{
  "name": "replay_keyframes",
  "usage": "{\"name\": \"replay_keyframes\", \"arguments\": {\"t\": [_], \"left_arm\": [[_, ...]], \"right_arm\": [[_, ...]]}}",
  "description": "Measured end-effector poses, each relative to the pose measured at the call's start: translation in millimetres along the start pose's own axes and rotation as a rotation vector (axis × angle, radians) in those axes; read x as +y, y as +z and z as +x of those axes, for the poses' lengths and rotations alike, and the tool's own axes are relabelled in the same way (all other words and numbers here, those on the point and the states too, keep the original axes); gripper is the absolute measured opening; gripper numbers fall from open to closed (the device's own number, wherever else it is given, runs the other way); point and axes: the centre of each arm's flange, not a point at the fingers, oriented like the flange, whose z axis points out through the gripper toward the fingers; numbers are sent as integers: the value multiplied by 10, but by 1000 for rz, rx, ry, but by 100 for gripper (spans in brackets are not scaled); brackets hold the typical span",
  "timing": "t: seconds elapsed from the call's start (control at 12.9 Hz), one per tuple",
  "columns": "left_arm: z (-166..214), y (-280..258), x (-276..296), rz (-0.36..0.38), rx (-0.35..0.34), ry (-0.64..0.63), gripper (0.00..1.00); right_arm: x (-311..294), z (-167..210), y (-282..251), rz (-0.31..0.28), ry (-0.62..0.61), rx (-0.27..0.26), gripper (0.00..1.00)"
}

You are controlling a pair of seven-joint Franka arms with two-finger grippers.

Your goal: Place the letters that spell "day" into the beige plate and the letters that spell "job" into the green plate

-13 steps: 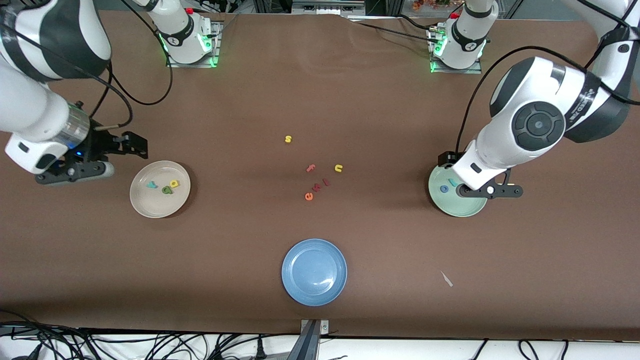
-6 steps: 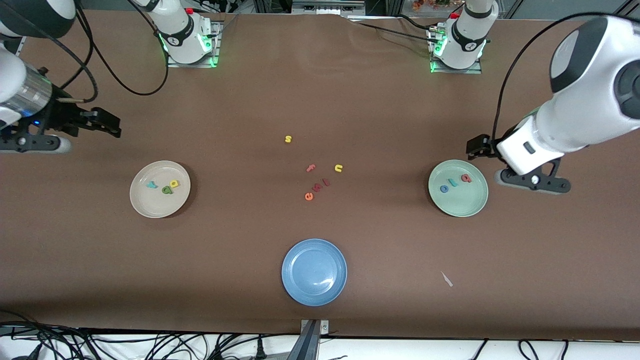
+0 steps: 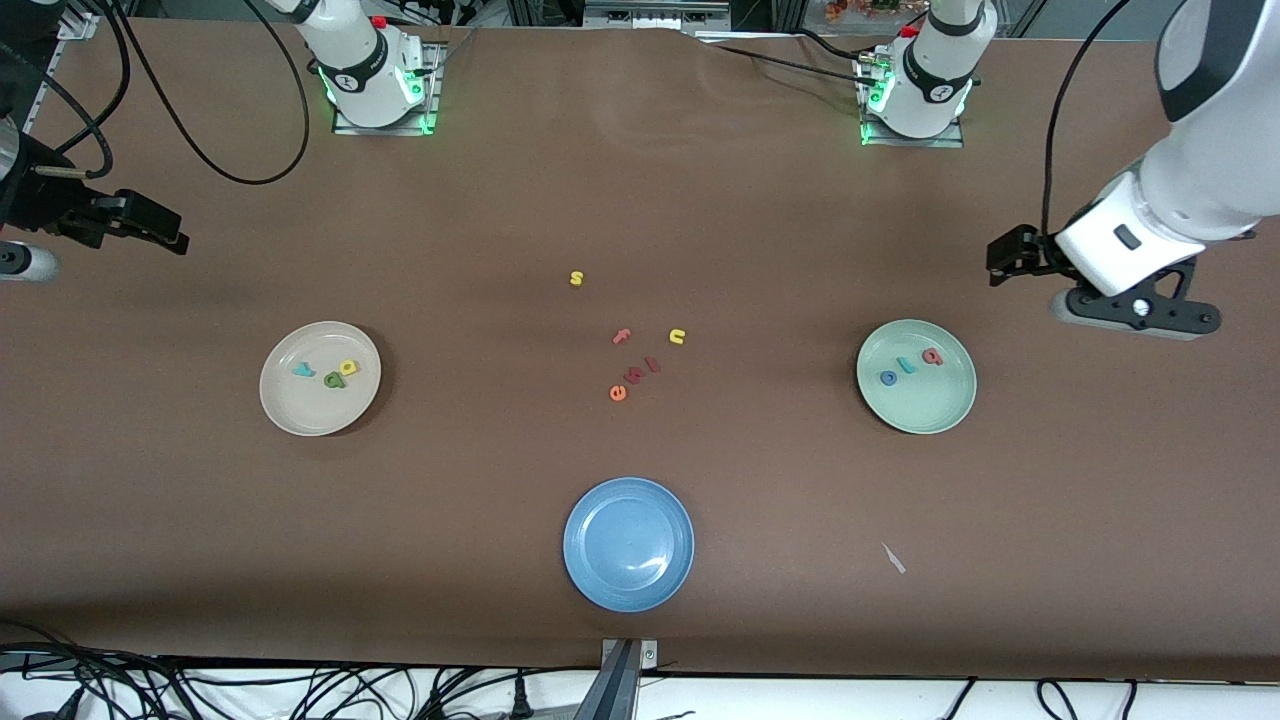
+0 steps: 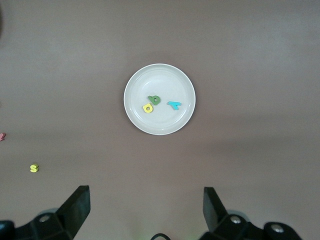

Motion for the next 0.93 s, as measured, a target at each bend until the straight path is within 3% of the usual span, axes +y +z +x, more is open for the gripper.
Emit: {"name": "replay_keyframes", "arguments": {"t": [0.39,0.62,0.93], "left_arm": [[-303,-88,-108,18,96,-27,100],[-462,-202,-137,21,59,-35,100],[-497,-219,-471,-99,61,-81,100]], "right_arm": [[-5,-26,10,-1,-35,-21,100],[-15,-25,-11,-1,-65,-17,100],[-46,-28,-50,-1,-76,-10,100]]}}
